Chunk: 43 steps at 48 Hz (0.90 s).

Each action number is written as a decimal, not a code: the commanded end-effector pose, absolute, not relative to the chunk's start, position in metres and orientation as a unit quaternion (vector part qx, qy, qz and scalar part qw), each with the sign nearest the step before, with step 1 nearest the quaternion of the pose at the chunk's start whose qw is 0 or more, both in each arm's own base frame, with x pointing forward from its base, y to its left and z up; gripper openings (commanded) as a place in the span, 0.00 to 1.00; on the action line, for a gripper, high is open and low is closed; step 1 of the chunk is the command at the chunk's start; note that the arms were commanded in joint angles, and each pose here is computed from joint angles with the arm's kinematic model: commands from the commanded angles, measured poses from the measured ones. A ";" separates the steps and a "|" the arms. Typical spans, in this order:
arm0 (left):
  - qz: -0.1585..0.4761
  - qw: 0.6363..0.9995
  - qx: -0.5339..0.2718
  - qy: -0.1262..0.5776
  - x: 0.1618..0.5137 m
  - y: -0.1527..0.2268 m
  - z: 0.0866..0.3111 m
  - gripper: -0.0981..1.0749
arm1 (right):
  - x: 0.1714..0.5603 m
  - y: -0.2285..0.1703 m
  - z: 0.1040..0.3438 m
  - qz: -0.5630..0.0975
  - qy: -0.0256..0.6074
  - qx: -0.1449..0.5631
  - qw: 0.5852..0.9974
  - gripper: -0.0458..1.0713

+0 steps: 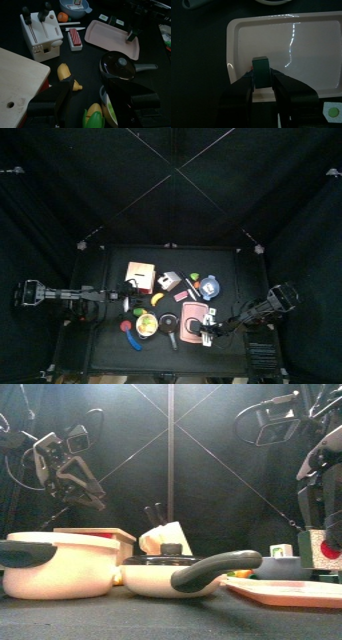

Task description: Place sushi piece to right of plate

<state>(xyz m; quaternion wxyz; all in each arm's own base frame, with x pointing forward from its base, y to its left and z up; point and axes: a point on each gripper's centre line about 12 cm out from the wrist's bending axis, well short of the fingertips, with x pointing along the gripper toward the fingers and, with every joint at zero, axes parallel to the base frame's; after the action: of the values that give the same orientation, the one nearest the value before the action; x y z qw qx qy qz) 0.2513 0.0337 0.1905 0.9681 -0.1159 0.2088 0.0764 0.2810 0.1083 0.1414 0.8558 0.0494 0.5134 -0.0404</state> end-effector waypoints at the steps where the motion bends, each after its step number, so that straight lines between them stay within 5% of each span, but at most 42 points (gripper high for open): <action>1: 0.076 0.969 -0.118 0.201 0.254 0.034 0.195 0.80 | 0.280 0.108 0.156 -0.040 0.500 0.059 0.863 0.57; 16: 0.077 0.969 -0.119 0.201 0.254 0.034 0.195 0.80 | 0.252 0.119 0.171 -0.024 0.506 0.090 0.857 0.57; 43: 0.077 0.969 -0.119 0.202 0.254 0.034 0.195 0.80 | 0.207 0.114 0.151 -0.038 0.554 0.127 0.822 0.58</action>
<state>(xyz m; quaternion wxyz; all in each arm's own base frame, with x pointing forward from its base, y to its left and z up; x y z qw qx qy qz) 0.2509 0.0339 0.1898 0.9672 -0.1200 0.2097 0.0786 0.2063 0.1123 0.1463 0.8171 0.1186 0.5624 -0.0431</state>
